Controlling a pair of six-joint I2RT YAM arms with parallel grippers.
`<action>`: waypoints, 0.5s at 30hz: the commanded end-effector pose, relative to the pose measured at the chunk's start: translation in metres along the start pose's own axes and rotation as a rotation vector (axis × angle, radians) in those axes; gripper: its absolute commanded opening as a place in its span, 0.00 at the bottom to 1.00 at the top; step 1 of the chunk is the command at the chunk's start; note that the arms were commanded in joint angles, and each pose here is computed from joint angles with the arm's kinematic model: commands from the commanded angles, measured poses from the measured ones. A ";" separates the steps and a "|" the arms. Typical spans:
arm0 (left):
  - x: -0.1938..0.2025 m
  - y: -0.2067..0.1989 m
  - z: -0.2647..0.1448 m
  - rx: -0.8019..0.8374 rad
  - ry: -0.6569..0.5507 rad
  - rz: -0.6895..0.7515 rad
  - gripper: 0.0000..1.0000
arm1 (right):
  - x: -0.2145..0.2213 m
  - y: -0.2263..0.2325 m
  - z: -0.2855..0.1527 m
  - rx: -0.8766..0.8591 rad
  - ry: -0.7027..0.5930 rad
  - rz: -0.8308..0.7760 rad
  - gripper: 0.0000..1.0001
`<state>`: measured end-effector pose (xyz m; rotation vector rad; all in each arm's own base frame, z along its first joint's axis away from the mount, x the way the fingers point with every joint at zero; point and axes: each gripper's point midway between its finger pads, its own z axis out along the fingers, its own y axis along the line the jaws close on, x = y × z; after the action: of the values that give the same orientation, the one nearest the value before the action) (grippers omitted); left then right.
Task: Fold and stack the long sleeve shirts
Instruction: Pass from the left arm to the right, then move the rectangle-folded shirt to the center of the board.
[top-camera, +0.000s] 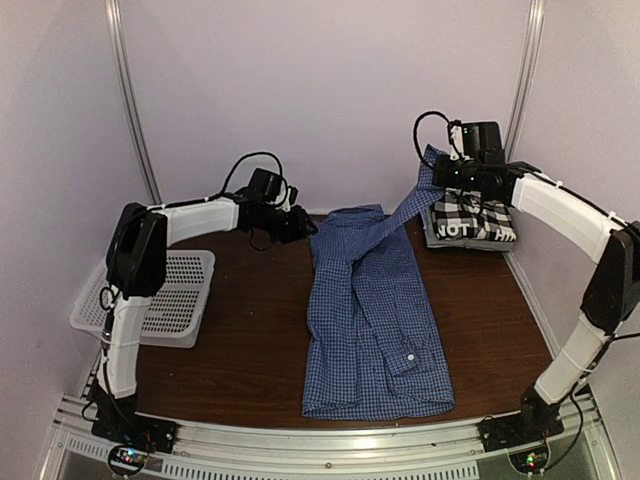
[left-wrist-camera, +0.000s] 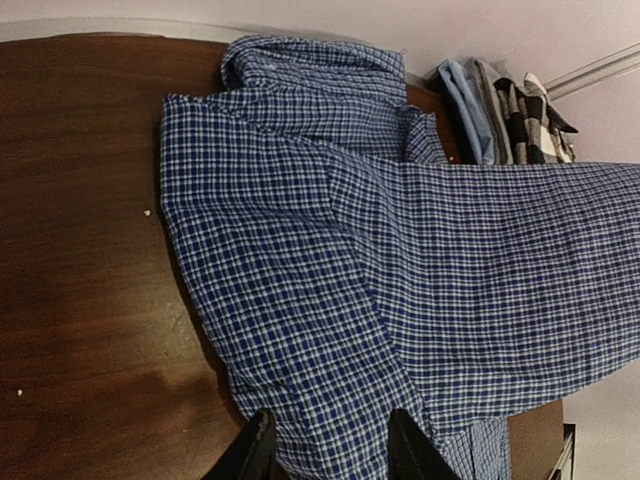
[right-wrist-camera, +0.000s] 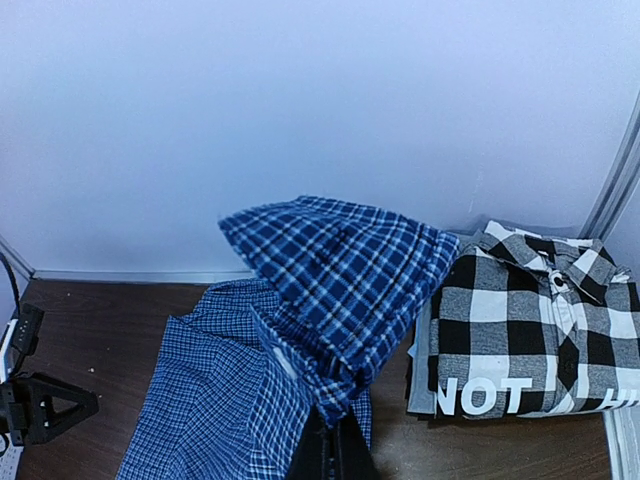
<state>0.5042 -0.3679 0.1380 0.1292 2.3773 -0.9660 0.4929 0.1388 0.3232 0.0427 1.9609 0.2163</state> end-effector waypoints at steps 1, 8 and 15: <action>-0.004 0.014 0.018 0.003 0.029 0.020 0.39 | 0.022 -0.018 0.011 0.072 0.060 -0.007 0.00; -0.008 0.045 0.046 -0.076 0.041 0.028 0.40 | 0.056 -0.022 0.022 0.076 0.149 -0.008 0.00; -0.012 0.067 0.069 -0.125 0.020 0.064 0.45 | 0.085 -0.017 0.024 0.039 0.219 -0.009 0.02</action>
<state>0.5494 -0.3681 0.0700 0.1430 2.4590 -0.8484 0.4882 0.1329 0.2486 0.0432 2.1439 0.1534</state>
